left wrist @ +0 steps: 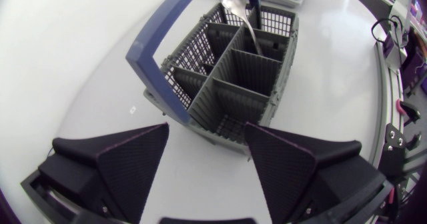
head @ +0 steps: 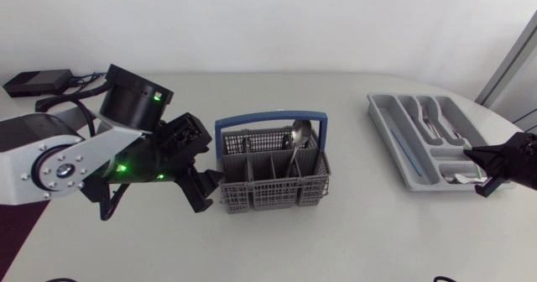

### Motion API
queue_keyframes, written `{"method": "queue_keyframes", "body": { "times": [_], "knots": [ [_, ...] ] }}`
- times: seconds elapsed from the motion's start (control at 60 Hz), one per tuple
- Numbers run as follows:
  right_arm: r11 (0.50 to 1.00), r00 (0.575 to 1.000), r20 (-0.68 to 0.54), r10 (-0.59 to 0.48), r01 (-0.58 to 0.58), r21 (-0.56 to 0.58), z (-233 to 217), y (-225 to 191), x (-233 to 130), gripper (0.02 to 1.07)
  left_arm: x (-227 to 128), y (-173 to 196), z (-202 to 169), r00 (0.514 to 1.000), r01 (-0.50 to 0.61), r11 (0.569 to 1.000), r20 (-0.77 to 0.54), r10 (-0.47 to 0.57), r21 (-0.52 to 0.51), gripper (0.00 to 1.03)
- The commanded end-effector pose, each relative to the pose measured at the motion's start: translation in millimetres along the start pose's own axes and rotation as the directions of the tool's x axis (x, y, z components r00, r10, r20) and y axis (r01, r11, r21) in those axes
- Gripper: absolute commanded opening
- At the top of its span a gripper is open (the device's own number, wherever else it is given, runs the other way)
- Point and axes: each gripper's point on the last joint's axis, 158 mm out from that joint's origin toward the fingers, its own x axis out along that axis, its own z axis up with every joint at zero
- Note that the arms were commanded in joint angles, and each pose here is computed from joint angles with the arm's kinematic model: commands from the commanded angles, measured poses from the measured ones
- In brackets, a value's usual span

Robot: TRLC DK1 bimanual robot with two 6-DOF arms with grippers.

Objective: Unload the cutlery basket into the drawer organizer.

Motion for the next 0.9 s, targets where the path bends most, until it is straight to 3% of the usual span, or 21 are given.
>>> {"method": "queue_keyframes", "body": {
  "times": [0.0,0.25,0.35,0.55,0.75,0.883],
  "knots": [
    [0.997,1.0,-0.024,0.001,-0.003,-0.079,-12.9,-4.1,2.4,0.08,0.1,1.5,7.2,1.0,-0.002,1.0,0.0,0.002,-0.016,0.79],
    [0.985,0.994,-0.109,0.027,-0.045,-0.164,-37.7,4.5,1.1,0.09,-2.0,3.0,8.5,1.0,-0.004,1.0,-0.001,0.004,-0.017,0.79],
    [0.984,0.991,-0.129,0.039,-0.061,-0.168,-41.3,4.0,-0.7,0.24,-1.6,2.5,8.8,1.0,-0.003,1.0,-0.001,0.003,-0.016,0.79],
    [0.975,0.98,-0.185,0.072,-0.108,-0.194,-52.8,14.6,-5.0,0.42,-1.7,1.9,8.7,1.0,-0.002,1.0,0.0,0.002,-0.016,0.79],
    [0.974,0.973,-0.216,0.077,-0.119,-0.191,-61.8,18.9,-6.5,0.52,-1.9,-0.1,9.1,1.0,0.001,1.0,-0.002,-0.001,-0.012,0.79],
    [0.983,0.98,-0.19,0.059,-0.091,-0.162,-38.3,9.5,-18.8,0.55,-3.5,-1.3,14.6,1.0,0.004,1.0,0.006,-0.004,-0.005,0.79]
  ]
}}
